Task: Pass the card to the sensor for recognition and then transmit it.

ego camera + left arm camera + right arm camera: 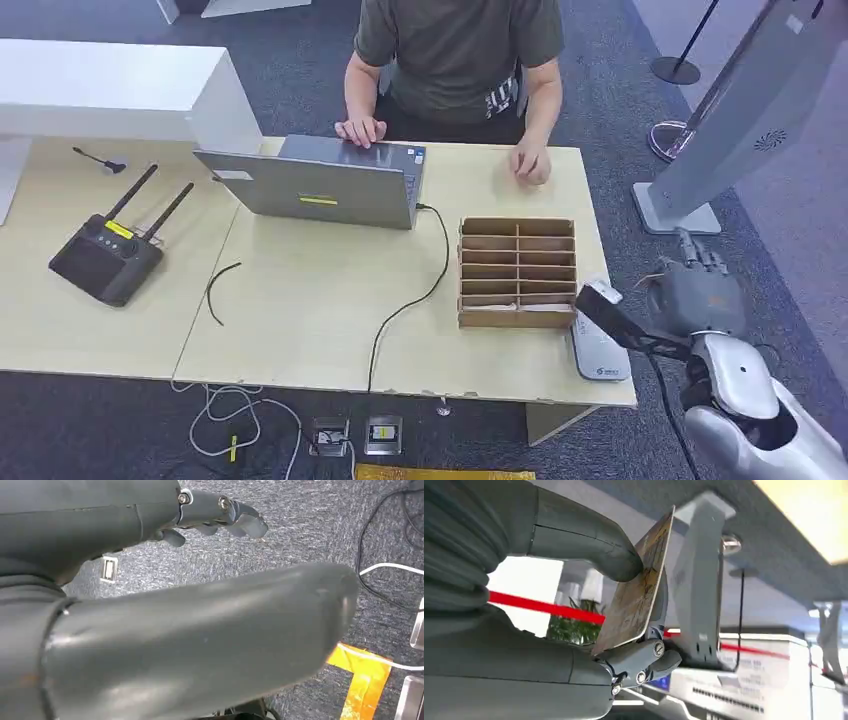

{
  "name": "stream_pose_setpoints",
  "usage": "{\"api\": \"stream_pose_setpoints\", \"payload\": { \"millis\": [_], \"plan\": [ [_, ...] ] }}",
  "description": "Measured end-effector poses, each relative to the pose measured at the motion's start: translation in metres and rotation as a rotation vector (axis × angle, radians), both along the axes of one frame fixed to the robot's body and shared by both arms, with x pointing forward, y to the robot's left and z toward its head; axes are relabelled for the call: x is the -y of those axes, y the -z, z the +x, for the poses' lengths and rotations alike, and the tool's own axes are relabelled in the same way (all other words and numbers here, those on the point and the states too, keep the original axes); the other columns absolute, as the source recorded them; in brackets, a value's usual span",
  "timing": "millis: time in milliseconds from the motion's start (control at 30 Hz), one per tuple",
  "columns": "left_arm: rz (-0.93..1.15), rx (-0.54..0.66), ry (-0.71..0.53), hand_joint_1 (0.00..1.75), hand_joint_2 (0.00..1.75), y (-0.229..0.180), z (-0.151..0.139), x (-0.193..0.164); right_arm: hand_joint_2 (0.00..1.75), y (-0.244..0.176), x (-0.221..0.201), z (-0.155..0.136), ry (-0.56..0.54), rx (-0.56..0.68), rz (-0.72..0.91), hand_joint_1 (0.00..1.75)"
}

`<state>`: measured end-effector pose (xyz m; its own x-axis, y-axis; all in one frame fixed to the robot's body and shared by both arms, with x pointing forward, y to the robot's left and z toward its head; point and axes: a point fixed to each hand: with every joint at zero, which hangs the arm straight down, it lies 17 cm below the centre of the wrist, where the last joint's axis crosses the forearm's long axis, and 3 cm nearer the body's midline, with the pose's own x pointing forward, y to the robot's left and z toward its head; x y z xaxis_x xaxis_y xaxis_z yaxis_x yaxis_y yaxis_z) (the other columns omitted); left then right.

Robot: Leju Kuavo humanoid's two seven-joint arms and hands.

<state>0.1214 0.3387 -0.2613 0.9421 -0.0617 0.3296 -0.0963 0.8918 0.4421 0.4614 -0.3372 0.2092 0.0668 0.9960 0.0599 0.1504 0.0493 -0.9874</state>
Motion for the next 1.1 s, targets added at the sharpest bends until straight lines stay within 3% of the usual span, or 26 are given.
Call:
{"api": "stream_pose_setpoints", "payload": {
  "millis": [233,500,600,800,1100],
  "plan": [
    [-0.001,0.0,0.008,0.0,0.0,0.0,0.0,0.001,1.75,-0.043,-0.003,-0.002,-0.014,0.092,-0.011,1.75],
    [-0.003,0.002,0.019,0.0,0.0,0.0,0.001,0.002,1.75,-0.055,-0.008,-0.002,-0.026,0.099,-0.034,1.75],
    [-0.01,0.015,0.067,0.0,0.0,-0.002,0.014,0.007,1.75,-0.083,-0.045,0.003,-0.139,0.158,0.042,1.75],
    [-0.021,0.029,0.087,0.0,0.0,-0.004,0.026,0.015,1.75,-0.075,-0.08,0.01,-0.227,0.206,0.134,1.75],
    [-0.024,0.023,0.095,0.0,0.0,-0.004,0.029,0.018,1.75,-0.054,-0.101,0.026,-0.244,0.176,0.172,1.75]
  ]
}}
